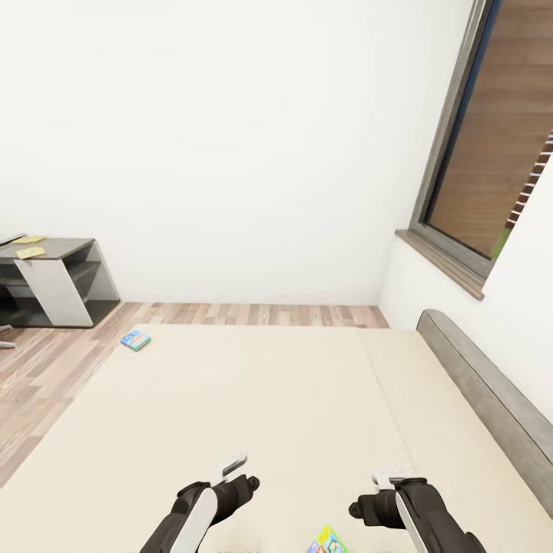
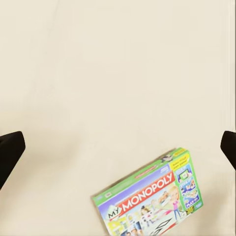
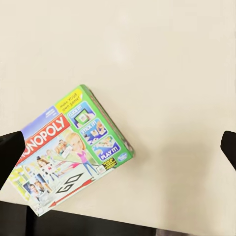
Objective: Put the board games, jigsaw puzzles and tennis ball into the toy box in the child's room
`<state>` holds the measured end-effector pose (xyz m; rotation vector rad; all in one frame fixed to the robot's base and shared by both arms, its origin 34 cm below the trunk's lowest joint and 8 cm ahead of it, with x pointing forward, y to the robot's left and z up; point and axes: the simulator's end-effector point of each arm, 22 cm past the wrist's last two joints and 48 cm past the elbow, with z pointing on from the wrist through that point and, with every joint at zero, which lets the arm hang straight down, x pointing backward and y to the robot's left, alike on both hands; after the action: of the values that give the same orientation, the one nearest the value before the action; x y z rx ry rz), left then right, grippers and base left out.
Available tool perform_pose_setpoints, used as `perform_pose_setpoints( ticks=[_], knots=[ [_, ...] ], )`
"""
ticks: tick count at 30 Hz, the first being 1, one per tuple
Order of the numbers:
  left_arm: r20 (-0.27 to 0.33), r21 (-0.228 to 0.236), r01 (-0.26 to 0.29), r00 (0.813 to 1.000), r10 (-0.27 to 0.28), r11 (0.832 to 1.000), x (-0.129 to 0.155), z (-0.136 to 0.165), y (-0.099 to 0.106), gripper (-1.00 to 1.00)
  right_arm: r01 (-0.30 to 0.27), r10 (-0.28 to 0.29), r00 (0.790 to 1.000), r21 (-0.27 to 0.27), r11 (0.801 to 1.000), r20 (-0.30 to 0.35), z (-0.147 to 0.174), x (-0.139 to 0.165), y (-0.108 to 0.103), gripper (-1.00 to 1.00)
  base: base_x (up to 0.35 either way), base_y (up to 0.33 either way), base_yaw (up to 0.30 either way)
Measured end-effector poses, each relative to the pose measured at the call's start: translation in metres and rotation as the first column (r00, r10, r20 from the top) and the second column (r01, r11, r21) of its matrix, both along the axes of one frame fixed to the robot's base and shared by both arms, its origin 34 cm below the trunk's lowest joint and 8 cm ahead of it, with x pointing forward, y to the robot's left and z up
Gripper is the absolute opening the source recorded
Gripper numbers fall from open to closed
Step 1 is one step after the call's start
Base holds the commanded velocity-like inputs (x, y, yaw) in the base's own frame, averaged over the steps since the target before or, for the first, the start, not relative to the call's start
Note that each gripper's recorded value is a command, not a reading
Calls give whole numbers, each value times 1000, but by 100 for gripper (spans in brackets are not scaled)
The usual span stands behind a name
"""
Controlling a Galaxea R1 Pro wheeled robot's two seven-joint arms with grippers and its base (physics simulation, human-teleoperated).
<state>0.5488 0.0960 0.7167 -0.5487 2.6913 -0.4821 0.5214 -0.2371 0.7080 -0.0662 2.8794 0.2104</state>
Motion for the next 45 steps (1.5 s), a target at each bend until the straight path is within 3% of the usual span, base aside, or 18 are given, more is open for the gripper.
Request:
perform_pose_setpoints(
  ticks=[5,8,11,13,31,45],
  knots=[
    [29,-68,21,999,-19,997,4,4,-13,100,5,-6,1000,53,999,22,8,7,2,100,0,0,0],
    [32,-83,25,999,-23,996,3,3,-15,100,3,-5,1000,75,997,24,9,8,2,100,0,0,0],
    [41,-110,32,999,-28,993,4,4,-19,100,-10,5,999,141,990,36,16,10,4,100,0,0,0],
    [51,-134,39,998,-32,990,4,5,-22,100,-30,20,999,217,976,45,23,11,11,100,0,0,0],
    [24,-151,26,999,-23,988,-1,-6,-22,100,-55,34,995,249,967,89,14,15,14,100,0,0,0],
    [-2,-176,-3,1000,3,984,-4,-14,-21,100,-30,27,1000,257,966,14,-16,-9,13,100,0,0,0]
  ],
)
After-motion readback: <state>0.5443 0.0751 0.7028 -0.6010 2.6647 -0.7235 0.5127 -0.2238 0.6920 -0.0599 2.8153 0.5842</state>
